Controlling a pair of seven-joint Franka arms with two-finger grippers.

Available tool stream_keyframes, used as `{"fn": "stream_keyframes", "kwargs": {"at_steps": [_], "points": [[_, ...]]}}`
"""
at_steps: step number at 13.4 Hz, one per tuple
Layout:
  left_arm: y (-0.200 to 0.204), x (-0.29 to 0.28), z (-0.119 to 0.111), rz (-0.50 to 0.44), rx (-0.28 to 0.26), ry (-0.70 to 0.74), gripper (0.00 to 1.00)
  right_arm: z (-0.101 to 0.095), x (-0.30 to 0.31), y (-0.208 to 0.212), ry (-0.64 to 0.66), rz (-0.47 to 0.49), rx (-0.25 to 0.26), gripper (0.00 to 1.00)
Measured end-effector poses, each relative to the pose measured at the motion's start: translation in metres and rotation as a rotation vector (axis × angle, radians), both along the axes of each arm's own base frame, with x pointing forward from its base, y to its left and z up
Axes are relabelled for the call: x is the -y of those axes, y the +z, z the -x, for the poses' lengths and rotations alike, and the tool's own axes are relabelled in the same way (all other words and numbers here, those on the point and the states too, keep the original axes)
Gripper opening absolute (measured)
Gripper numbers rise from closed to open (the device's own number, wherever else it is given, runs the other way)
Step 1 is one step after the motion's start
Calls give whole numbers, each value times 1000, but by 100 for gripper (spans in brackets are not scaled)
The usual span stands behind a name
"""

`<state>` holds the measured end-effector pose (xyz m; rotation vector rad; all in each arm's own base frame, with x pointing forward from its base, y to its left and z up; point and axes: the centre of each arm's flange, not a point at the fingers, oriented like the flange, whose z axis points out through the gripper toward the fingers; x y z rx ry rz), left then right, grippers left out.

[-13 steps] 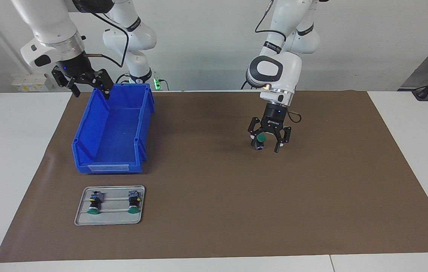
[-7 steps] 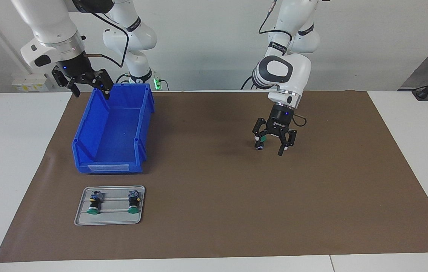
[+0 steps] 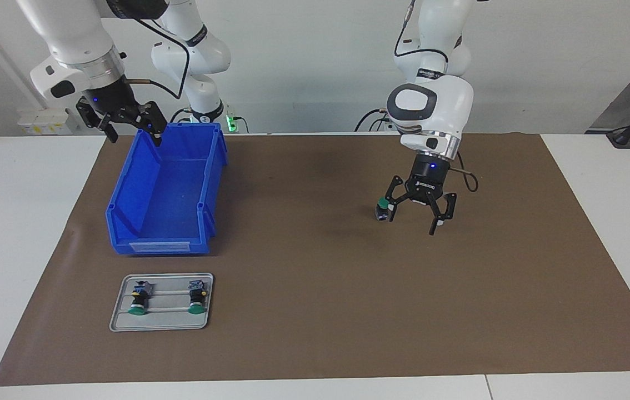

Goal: Place and press button with both arms
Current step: 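Raise the left gripper and move it away from the button, then bring the left gripper back above the green button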

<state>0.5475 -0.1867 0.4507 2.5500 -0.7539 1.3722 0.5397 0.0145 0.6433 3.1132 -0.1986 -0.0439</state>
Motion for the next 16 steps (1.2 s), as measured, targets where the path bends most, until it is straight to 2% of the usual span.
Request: {"fn": "stream_keyframes", "kwargs": {"at_steps": [4, 8, 12, 14, 16], "points": [[19, -23, -21, -232, 100, -125, 100, 0, 0, 0, 0, 0, 0, 100], [31, -37, -35, -438, 149, -257, 100, 0, 0, 0, 0, 0, 0, 100], [55, -50, -53, -551, 119, -372, 100, 0, 0, 0, 0, 0, 0, 100], [67, -50, -57, -548, 88, -380, 100, 0, 0, 0, 0, 0, 0, 100], [74, -47, -57, -489, 27, -356, 100, 0, 0, 0, 0, 0, 0, 100]]}}
